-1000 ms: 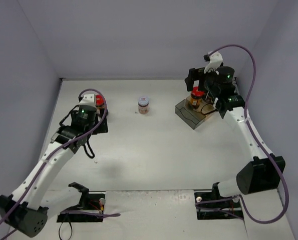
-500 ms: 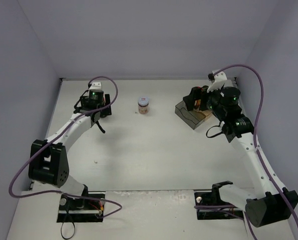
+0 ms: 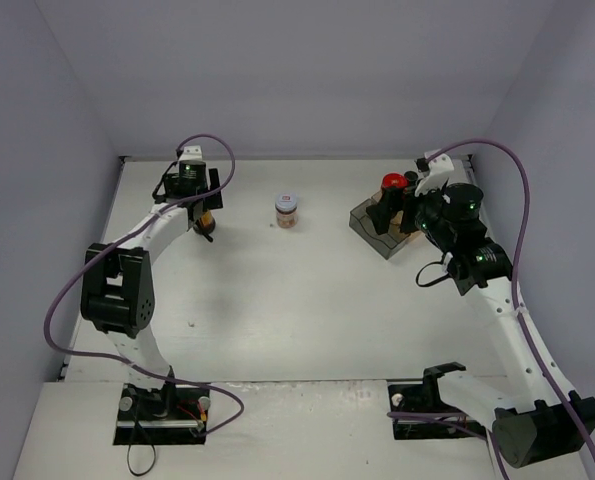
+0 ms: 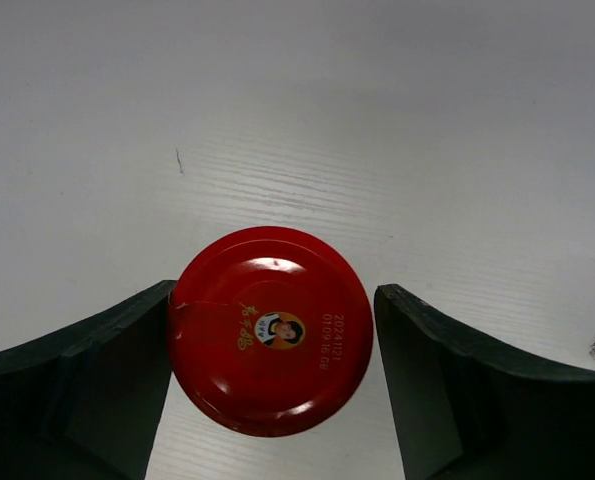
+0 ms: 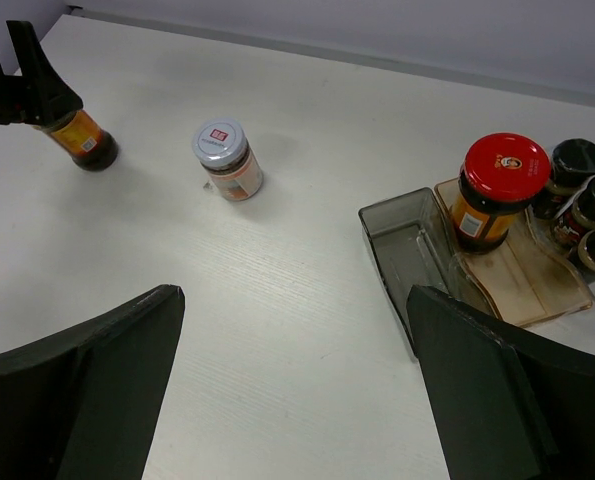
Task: Organize the condiment bottles
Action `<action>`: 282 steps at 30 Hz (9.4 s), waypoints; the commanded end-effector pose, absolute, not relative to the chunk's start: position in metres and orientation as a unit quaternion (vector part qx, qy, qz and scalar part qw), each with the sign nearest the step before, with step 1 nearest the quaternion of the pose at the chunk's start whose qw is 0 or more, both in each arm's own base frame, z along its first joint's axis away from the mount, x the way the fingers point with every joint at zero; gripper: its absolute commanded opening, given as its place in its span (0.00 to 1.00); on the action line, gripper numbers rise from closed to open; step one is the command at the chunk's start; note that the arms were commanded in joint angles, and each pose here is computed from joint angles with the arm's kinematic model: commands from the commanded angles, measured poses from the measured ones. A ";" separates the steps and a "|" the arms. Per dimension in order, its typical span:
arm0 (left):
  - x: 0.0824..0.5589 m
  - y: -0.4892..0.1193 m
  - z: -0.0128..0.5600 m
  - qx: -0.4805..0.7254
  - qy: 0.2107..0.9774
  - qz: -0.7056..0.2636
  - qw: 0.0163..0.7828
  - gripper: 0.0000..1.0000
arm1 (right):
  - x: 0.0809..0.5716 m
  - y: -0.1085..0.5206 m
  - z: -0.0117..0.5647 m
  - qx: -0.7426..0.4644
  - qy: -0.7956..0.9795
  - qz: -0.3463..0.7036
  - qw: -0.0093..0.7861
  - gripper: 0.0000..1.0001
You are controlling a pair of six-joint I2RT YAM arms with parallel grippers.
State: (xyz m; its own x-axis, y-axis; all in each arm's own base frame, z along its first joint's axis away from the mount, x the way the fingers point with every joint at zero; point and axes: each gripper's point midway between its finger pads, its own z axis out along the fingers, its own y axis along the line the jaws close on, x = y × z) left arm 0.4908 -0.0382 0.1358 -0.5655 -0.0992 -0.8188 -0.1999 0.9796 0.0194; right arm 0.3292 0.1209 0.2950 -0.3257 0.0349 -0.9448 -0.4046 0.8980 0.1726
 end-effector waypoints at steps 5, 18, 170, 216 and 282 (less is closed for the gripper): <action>0.509 -0.047 0.162 -0.076 0.867 0.025 0.492 0.55 | 0.325 0.124 0.316 -0.137 0.770 0.197 0.591 1.00; 0.460 -0.138 0.216 0.028 0.872 -0.069 0.483 0.00 | 0.318 0.119 0.317 -0.134 0.772 0.189 0.591 1.00; 0.228 -0.051 0.209 0.002 0.910 0.030 0.414 0.97 | 0.480 -0.018 0.133 0.108 0.883 -0.029 0.455 0.58; 0.210 -0.037 0.215 -0.022 0.913 0.042 0.406 0.97 | 0.524 0.356 0.140 -0.292 0.805 0.208 0.472 1.00; 0.214 -0.063 0.208 -0.026 0.914 -0.027 0.403 0.97 | 0.486 0.095 0.144 -0.068 0.840 0.070 0.534 0.00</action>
